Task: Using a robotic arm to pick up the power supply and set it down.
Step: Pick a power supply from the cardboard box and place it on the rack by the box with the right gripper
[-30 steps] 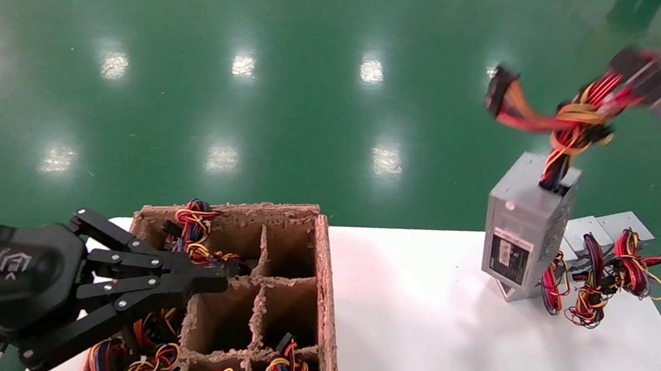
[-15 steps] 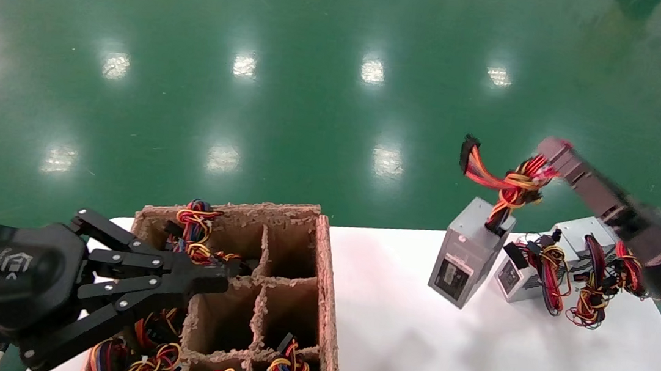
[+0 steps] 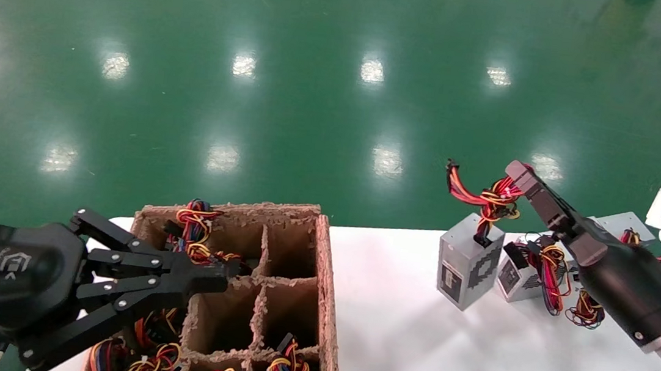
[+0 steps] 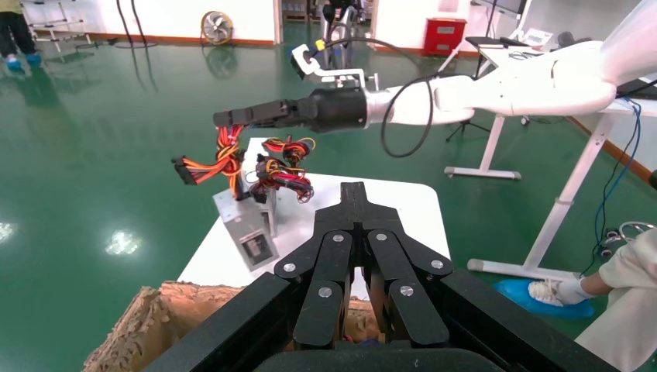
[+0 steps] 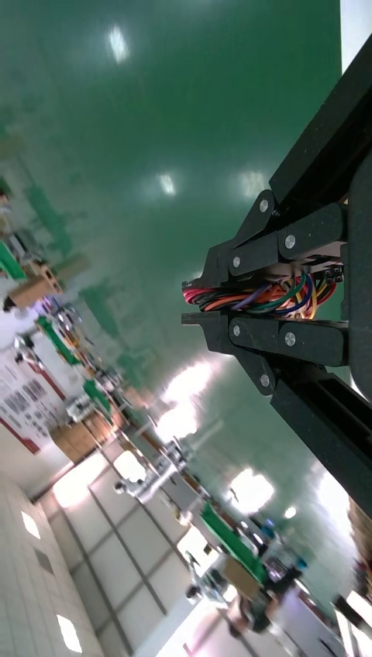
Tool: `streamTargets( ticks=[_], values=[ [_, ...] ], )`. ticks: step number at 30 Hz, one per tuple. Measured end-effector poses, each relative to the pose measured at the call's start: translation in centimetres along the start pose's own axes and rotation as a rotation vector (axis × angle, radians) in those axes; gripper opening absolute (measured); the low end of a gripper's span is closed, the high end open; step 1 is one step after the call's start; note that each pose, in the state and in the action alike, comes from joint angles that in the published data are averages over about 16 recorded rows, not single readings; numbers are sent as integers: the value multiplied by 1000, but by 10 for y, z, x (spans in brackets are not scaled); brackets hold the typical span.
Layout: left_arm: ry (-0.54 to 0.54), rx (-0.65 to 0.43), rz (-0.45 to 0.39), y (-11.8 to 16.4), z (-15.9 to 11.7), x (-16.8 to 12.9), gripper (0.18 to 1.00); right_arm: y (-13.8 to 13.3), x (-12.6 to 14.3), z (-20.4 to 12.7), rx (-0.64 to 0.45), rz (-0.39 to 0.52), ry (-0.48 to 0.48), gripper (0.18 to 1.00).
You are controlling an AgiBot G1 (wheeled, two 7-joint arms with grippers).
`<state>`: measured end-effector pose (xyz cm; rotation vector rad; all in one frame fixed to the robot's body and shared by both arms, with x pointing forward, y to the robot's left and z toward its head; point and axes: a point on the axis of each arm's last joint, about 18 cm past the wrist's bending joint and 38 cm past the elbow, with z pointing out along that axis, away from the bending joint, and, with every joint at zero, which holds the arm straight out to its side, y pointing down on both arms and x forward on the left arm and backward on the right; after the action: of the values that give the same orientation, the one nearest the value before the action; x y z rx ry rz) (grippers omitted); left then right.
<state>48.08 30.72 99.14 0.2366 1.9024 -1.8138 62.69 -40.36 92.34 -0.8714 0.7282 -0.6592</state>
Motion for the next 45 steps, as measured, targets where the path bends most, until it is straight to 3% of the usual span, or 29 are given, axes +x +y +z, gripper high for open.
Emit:
streamTargets(
  ticks=[19,45],
  values=[
    [0,0,0,0,0,0,191,7,37,23,32,5,124,217],
    [0,0,0,0,0,0,191,15,60,-16,35,7,187,216]
  ],
)
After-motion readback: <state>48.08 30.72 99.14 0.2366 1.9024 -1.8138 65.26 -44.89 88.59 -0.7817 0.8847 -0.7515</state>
